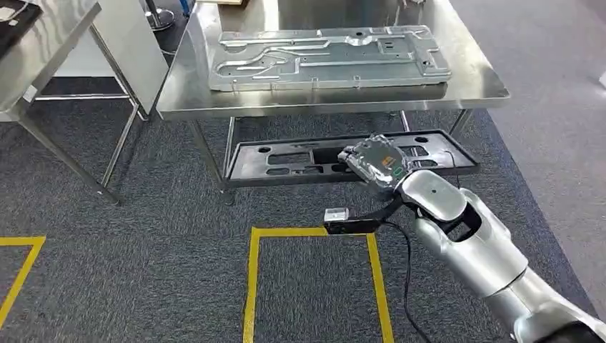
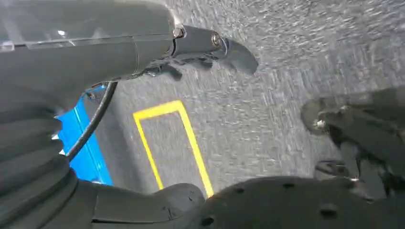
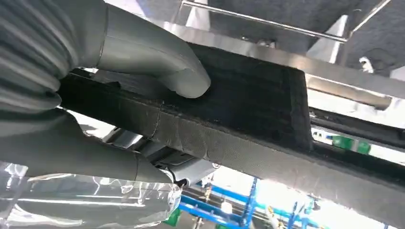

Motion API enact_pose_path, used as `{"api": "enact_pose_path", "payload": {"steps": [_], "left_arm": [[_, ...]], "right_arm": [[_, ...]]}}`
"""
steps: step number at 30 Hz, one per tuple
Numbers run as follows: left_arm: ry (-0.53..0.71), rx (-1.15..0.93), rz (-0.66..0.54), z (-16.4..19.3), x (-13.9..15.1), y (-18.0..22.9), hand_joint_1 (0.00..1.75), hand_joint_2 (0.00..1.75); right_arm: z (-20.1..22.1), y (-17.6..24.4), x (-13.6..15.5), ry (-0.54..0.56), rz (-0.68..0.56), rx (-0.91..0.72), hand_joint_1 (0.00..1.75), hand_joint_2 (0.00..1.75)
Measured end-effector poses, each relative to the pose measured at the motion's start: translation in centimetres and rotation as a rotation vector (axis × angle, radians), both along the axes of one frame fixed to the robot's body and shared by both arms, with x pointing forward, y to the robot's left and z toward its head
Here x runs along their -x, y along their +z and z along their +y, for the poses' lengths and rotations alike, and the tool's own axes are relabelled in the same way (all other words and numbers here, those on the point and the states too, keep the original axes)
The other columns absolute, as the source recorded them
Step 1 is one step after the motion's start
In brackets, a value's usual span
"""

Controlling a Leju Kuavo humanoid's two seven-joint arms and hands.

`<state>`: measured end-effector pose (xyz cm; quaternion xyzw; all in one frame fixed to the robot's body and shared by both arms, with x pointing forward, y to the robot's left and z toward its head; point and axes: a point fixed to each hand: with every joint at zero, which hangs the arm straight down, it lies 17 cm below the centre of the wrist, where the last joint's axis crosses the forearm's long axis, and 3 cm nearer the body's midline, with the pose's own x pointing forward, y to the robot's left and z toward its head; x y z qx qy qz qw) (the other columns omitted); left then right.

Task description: Take the parts from the cabinet and place them on the table.

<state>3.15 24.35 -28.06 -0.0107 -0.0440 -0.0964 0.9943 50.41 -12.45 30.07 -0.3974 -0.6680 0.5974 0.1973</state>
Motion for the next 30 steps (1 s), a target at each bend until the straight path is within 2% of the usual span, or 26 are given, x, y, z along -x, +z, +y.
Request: {"api": "enact_pose_path", "payload": {"steps": [30], "left_arm": [[0.008, 0.010, 0.001, -0.37, 0.02, 0.06, 0.00, 1.75]], "right_arm": [[-0.01, 0.02, -0.17, -0.001, 0.000, 0.002, 1.75, 1.75]]}}
